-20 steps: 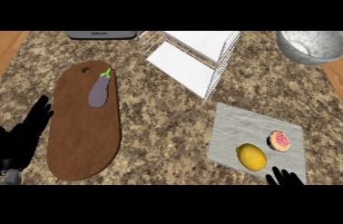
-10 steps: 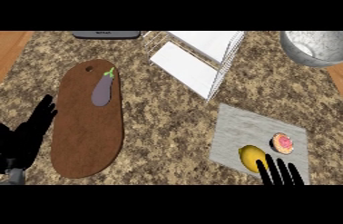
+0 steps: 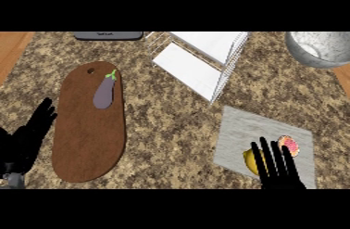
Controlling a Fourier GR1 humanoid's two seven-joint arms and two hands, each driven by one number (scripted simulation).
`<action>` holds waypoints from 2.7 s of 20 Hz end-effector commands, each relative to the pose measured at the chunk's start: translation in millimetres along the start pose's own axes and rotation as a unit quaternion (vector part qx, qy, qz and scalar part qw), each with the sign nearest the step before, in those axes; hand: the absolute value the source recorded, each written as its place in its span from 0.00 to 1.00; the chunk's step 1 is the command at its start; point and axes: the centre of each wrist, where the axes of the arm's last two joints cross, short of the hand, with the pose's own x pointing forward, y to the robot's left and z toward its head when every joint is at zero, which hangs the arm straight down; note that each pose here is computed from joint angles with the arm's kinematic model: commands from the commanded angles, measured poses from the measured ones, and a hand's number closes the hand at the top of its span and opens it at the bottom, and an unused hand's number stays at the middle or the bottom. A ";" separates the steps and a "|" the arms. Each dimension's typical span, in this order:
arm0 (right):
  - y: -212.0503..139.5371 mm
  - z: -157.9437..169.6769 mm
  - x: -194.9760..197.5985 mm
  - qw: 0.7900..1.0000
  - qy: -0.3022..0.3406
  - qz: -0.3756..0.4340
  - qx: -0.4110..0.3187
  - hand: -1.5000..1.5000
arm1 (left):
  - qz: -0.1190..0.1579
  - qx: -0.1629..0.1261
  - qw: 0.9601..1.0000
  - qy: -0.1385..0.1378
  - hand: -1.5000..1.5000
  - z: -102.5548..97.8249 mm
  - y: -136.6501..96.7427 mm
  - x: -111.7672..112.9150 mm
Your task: Pick the lemon from the placemat and place it in the tiered shelf
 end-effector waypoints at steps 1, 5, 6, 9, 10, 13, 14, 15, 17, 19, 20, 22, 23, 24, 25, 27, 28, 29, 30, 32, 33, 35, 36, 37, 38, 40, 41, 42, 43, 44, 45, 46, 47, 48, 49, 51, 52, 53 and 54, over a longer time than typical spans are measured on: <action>6.9 -33.7 -9.7 1.000 0.015 0.001 -0.003 0.00 | -0.003 0.003 1.000 -0.003 0.50 -2.8 3.1 -9.6; 8.3 -34.8 -25.6 1.000 0.007 0.006 -0.006 0.00 | 0.005 -0.011 1.000 -0.002 0.50 -4.3 -10.4 18.4; 12.5 -54.5 -8.0 1.000 0.005 0.001 -0.006 0.00 | -0.001 0.003 1.000 0.008 0.50 -4.7 10.2 -10.8; 40.1 -47.4 -19.0 1.000 -0.004 0.000 -0.001 0.00 | 0.006 -0.005 1.000 -0.002 0.50 -7.9 16.8 6.0; 38.9 -49.4 -31.7 1.000 -0.007 0.001 -0.012 0.00 | 0.001 0.004 1.000 -0.007 0.50 -16.4 -20.5 11.0; 42.1 -64.3 -2.0 1.000 -0.009 0.003 -0.001 0.00 | -0.001 -0.007 1.000 0.008 0.50 -2.5 -6.1 10.3; 25.4 -62.1 -32.1 1.000 -0.012 0.002 -0.006 0.00 | -0.005 -0.001 1.000 -0.004 0.50 -9.7 -3.6 -4.1; 31.7 -69.7 -8.1 1.000 -0.010 0.002 0.005 0.00 | -0.006 -0.007 1.000 0.001 0.50 6.8 -11.3 -24.9; 39.2 -70.3 -12.8 1.000 -0.003 0.004 0.006 0.00 | 0.006 0.004 1.000 -0.001 0.50 -1.9 8.8 -7.3; 49.7 -77.5 -31.8 1.000 0.005 -0.009 0.004 0.00 | -0.001 -0.003 1.000 -0.005 0.50 8.5 -4.9 -0.4; 59.2 -76.0 -21.2 1.000 0.003 -0.008 0.015 0.00 | -0.003 -0.004 1.000 0.006 0.50 -13.0 0.7 16.4; 47.0 -77.3 -23.3 1.000 -0.003 -0.021 0.013 1.00 | -0.002 -0.003 1.000 0.009 0.50 1.9 -8.3 -0.7; 63.7 -65.1 -37.5 0.999 -0.005 -0.029 0.019 1.00 | -0.002 0.003 1.000 -0.004 0.50 -4.7 -1.8 3.4; 61.6 -76.1 -37.3 0.999 -0.011 -0.026 0.027 1.00 | 0.000 0.009 1.000 0.000 0.50 9.9 -17.5 -4.0; 64.6 -65.9 -23.7 1.000 -0.019 -0.011 0.021 1.00 | -0.004 0.009 1.000 -0.005 0.50 -7.0 -4.5 -3.7; 65.9 -84.7 -15.6 1.000 -0.024 0.015 0.012 1.00 | -0.006 0.003 1.000 -0.010 0.50 -10.7 -10.9 0.4; 79.0 -81.6 -34.2 0.999 -0.028 0.013 0.015 1.00 | 0.004 -0.007 1.000 -0.004 0.50 2.8 -11.8 5.6; 61.3 -83.9 -23.5 0.999 -0.030 0.012 0.003 1.00 | -0.002 0.008 1.000 -0.005 0.50 5.1 -3.1 -8.7; 57.9 -94.5 -42.9 0.999 -0.025 0.019 -0.006 1.00 | -0.001 -0.005 1.000 -0.006 0.50 -0.2 14.5 11.7; 70.2 -65.8 -32.4 0.999 -0.039 0.023 -0.024 1.00 | 0.001 -0.003 1.000 -0.002 0.50 4.6 -2.3 4.3; 58.5 -74.5 -38.9 0.999 -0.035 0.020 -0.035 1.00 | -0.002 -0.003 1.000 0.000 0.50 -19.4 -5.3 7.0; 43.3 -65.7 -20.2 0.997 -0.039 0.017 -0.063 1.00 | 0.005 -0.003 1.000 0.004 0.50 5.2 9.2 -4.9; 64.4 -60.6 -44.2 0.997 -0.044 0.018 -0.066 1.00 | -0.012 0.004 1.000 -0.005 0.50 6.6 10.8 1.9; 52.1 -62.3 -35.3 0.995 -0.048 0.001 -0.082 1.00 | 0.004 0.004 1.000 0.003 0.50 3.2 -5.7 -12.5; 37.8 -49.7 -18.3 0.995 -0.053 0.002 -0.089 1.00 | 0.010 0.001 1.000 -0.001 0.50 -12.3 12.3 5.9; 8.8 -35.7 -15.7 0.992 -0.062 -0.014 -0.111 1.00 | -0.003 0.001 1.000 0.001 0.50 0.9 1.4 -10.1; 9.7 -69.1 16.5 0.996 -0.027 -0.026 -0.081 1.00 | 0.000 -0.001 1.000 -0.007 0.50 -6.7 -24.3 4.9; 1.2 -73.0 47.2 0.996 0.002 -0.062 -0.070 1.00 | -0.002 -0.003 1.000 -0.008 0.50 -2.9 -12.2 8.3; -7.3 -75.9 57.9 0.995 0.030 -0.075 -0.054 1.00 | -0.003 -0.012 1.000 -0.005 0.50 0.9 -7.5 -1.9; -9.4 -86.7 63.2 0.993 0.043 -0.096 -0.044 1.00 | -0.001 -0.019 1.000 -0.014 0.50 -12.8 -10.7 14.8; -10.3 -88.0 64.8 0.991 0.064 -0.117 -0.027 1.00 | -0.001 -0.027 1.000 -0.016 0.50 -6.2 -16.8 7.0; -10.1 -90.4 66.2 0.988 0.088 -0.125 -0.017 1.00 | 0.000 -0.029 0.999 -0.021 0.50 -10.2 -19.1 11.2; -25.0 -97.9 71.4 0.984 0.101 -0.142 -0.029 1.00 | -0.004 -0.035 0.999 -0.019 0.50 -10.4 -18.8 10.0; -32.4 -95.8 81.9 0.983 0.103 -0.147 -0.030 1.00 | -0.002 -0.040 0.999 -0.019 0.50 -12.3 -18.6 13.2; -43.0 -104.7 86.7 0.979 0.116 -0.159 -0.043 1.00 | -0.012 -0.040 0.999 -0.026 0.50 -13.9 -21.1 14.4; -65.7 -113.2 96.7 0.970 0.149 -0.182 -0.055 1.00 | -0.007 -0.048 0.999 -0.016 0.50 -11.9 -25.0 8.8; -75.6 -110.9 105.5 0.967 0.154 -0.195 -0.057 1.00 | -0.006 -0.041 0.999 -0.018 0.50 -13.8 -28.7 12.4; -90.0 -113.5 110.8 0.961 0.160 -0.213 -0.071 1.00 | -0.005 -0.043 0.999 -0.016 0.50 -18.7 -25.2 15.4; -95.4 -116.1 118.6 0.960 0.171 -0.214 -0.064 1.00 | -0.005 -0.049 0.999 -0.014 0.50 -15.0 -31.4 13.5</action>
